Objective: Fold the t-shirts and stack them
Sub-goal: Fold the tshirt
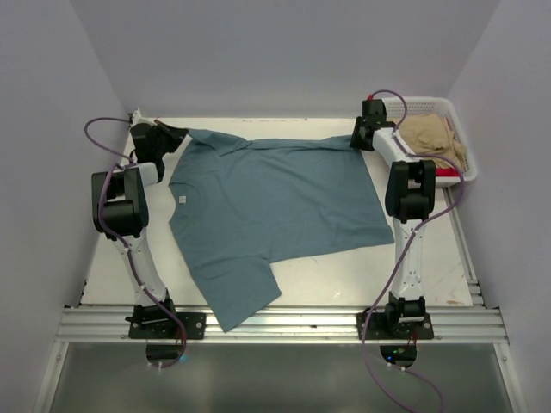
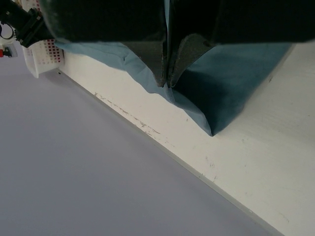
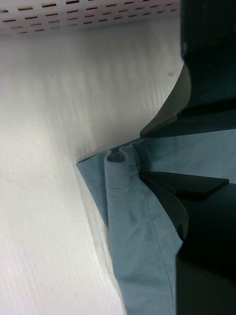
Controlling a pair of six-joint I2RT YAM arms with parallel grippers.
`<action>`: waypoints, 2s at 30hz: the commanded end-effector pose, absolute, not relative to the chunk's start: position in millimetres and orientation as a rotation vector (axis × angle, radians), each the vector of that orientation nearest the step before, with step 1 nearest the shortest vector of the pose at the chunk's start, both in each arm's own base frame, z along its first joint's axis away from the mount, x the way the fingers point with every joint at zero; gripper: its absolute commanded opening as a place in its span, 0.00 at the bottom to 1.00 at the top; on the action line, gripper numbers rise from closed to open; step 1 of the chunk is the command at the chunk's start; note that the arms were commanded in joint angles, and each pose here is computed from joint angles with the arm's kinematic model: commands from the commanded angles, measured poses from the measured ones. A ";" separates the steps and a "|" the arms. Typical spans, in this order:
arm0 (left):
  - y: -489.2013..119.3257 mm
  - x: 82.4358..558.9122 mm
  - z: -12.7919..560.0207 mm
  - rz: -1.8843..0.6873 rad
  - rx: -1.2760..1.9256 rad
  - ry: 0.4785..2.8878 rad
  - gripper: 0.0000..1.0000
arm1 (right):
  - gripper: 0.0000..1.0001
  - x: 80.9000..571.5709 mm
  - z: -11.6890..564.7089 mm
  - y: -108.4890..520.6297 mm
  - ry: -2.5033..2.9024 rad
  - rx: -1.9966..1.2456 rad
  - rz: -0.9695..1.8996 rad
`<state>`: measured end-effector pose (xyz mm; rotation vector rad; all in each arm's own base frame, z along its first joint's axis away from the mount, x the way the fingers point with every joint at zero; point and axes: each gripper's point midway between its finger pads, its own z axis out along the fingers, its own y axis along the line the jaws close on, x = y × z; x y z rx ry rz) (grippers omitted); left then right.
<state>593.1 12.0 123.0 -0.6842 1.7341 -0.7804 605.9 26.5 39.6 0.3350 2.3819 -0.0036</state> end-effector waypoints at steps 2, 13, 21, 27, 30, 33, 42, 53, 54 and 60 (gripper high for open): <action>14.3 591.3 161.5 -0.770 -0.589 1.660 0.00 | 0.39 626.7 114.1 17.5 2.217 0.286 -0.024; 13.0 588.4 159.6 -0.775 -0.590 1.666 0.00 | 0.24 636.9 106.6 13.7 2.216 0.276 -0.017; 12.9 587.3 158.9 -0.772 -0.589 1.669 0.00 | 0.15 638.6 101.1 12.1 2.224 0.278 -0.007; 12.3 586.4 160.1 -0.774 -0.585 1.669 0.00 | 0.16 633.6 93.4 10.2 2.236 0.290 -0.008; 11.6 585.4 158.6 -0.778 -0.587 1.672 0.00 | 0.35 632.6 90.7 8.7 2.240 0.294 -0.013; 11.3 585.0 158.7 -0.779 -0.585 1.673 0.00 | 0.47 632.5 86.4 7.7 2.251 0.299 -0.010; 10.9 584.8 156.0 -0.782 -0.588 1.675 0.00 | 0.37 623.7 68.1 14.8 2.287 0.318 0.052; 10.9 584.6 155.6 -0.781 -0.587 1.676 0.00 | 0.28 618.9 51.3 25.6 2.304 0.327 0.128; 10.6 584.2 155.0 -0.783 -0.588 1.677 0.00 | 0.25 619.1 52.6 25.9 2.303 0.327 0.131; 10.8 583.8 153.9 -0.781 -0.589 1.678 0.00 | 0.09 619.7 64.5 25.6 2.283 0.308 0.129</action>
